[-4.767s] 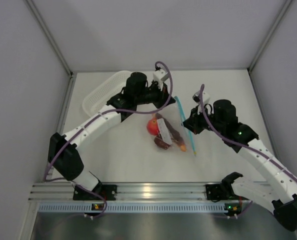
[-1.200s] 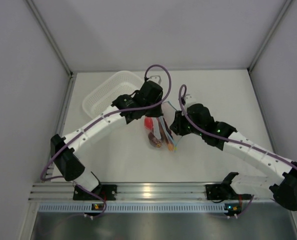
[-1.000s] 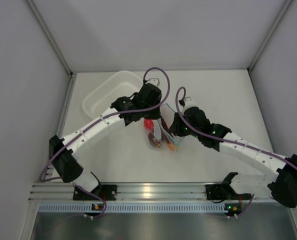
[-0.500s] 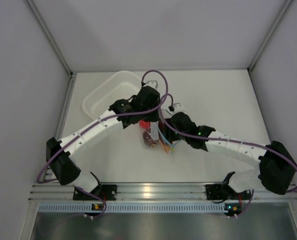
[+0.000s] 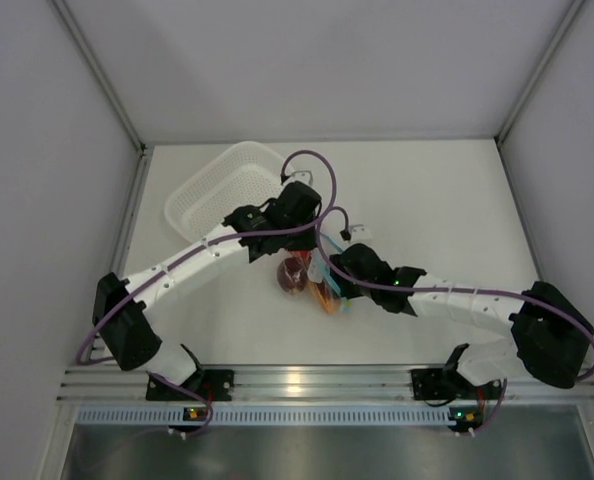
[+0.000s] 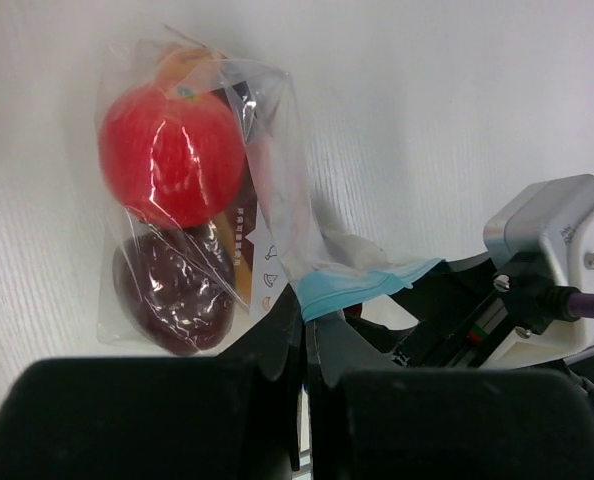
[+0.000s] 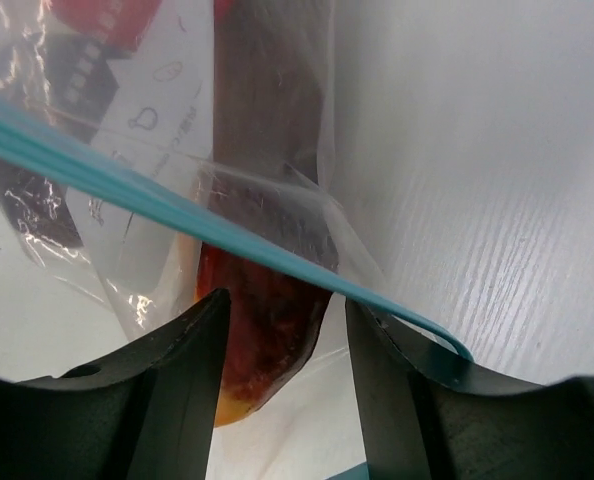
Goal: Open the zip-top bag and remove the fake food
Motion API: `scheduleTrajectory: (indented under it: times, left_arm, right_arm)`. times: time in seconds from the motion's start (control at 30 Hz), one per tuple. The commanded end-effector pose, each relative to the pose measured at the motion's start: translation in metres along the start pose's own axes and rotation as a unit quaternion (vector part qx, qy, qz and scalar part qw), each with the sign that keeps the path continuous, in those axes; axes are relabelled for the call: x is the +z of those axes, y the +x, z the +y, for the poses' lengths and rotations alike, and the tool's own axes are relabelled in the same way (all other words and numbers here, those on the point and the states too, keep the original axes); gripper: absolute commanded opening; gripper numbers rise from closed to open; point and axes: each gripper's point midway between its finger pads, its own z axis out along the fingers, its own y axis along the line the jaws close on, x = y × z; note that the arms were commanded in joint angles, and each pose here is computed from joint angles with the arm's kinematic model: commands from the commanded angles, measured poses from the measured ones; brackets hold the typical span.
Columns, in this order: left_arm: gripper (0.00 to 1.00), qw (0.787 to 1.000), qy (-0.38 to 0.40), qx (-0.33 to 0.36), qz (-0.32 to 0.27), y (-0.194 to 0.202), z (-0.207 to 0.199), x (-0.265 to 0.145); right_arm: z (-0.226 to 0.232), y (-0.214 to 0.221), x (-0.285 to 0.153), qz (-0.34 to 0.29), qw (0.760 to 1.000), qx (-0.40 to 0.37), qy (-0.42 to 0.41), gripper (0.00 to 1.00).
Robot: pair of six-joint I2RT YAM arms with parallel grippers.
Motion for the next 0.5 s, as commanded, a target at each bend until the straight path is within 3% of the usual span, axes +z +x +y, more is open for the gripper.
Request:
scheduleTrajectory:
  times: [0.0,0.13,0.27,0.37,0.47]
  left_arm:
    - [0.0,0.998,0.015,-0.027,-0.053,-0.023,-0.007,-0.007]
    - [0.0,0.996,0.02,-0.044,-0.07,-0.029,-0.006,-0.014]
    - [0.0,0.993,0.025,-0.062,-0.099,-0.039,-0.005,-0.023]
    - [0.0,0.991,0.027,-0.076,-0.109,-0.038,-0.002,-0.025]
    - [0.0,0.989,0.029,-0.087,-0.117,-0.038,-0.001,-0.026]
  right_arm:
    - [0.002,-0.009,-0.004,-0.034,0.999,0.03,0.002,0.52]
    - [0.005,0.001,0.003,-0.011,0.999,0.045,-0.011,0.59]
    - [0.02,0.012,0.011,0.008,0.996,0.072,-0.053,0.58]
    - [0.035,0.02,0.018,0.022,0.992,0.091,-0.091,0.53]
    - [0.044,0.028,0.026,0.036,0.988,0.099,-0.109,0.4]
